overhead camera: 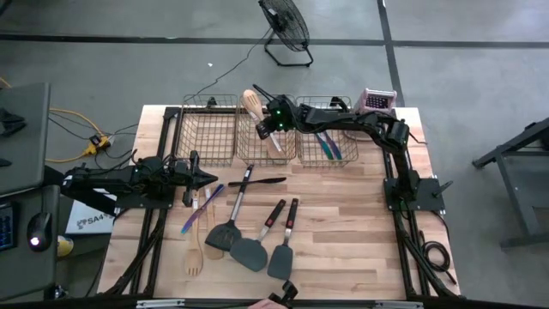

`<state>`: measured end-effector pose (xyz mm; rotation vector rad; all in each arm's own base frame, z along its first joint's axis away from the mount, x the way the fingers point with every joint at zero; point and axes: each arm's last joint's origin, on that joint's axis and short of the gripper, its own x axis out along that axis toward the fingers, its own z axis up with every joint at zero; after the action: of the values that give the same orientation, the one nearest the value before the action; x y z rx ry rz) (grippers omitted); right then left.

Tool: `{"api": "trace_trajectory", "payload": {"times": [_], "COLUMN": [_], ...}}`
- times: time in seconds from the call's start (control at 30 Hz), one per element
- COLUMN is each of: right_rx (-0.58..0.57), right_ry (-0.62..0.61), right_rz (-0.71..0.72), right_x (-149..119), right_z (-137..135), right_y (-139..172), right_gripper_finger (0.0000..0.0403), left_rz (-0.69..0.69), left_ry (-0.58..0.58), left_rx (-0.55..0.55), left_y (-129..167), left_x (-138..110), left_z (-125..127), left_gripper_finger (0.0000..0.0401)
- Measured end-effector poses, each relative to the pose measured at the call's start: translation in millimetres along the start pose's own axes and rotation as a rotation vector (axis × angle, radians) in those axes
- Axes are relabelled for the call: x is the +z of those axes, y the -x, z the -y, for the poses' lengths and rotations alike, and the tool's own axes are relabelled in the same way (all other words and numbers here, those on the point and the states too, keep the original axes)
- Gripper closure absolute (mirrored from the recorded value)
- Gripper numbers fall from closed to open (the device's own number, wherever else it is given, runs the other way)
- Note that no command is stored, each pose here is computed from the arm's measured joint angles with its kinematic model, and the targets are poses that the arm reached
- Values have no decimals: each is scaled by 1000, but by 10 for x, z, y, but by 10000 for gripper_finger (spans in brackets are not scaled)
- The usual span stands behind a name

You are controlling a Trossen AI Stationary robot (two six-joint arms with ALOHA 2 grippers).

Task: Pick & Place Kitchen Items
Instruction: Put the brown serving spoon into the middle wire basket, then put the black knife into the right wire basket

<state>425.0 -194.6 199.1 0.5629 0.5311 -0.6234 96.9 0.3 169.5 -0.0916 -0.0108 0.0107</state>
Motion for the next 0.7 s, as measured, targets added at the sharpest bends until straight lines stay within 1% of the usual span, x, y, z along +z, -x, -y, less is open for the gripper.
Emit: {"api": "trace_trajectory", "payload": {"times": [0.27, 0.47, 0.7], "right_rx": [23, 28, 76], "right_ry": [34, 45, 52], "right_rz": [-17, -20, -25], "right_x": [-15, -18, -23], "right_z": [-10, -12, -43], "right_y": [-1, -1, -4], "right_gripper_finger": [318, 284, 247], "left_rz": [0, 0, 0], "left_ry": [0, 0, 0], "left_rx": [0, 0, 0], "left_y": [0, 0, 0], "left_x": [1, -1, 0], "left_z": [0, 0, 0], "left_gripper_finger": [398, 398, 398]}}
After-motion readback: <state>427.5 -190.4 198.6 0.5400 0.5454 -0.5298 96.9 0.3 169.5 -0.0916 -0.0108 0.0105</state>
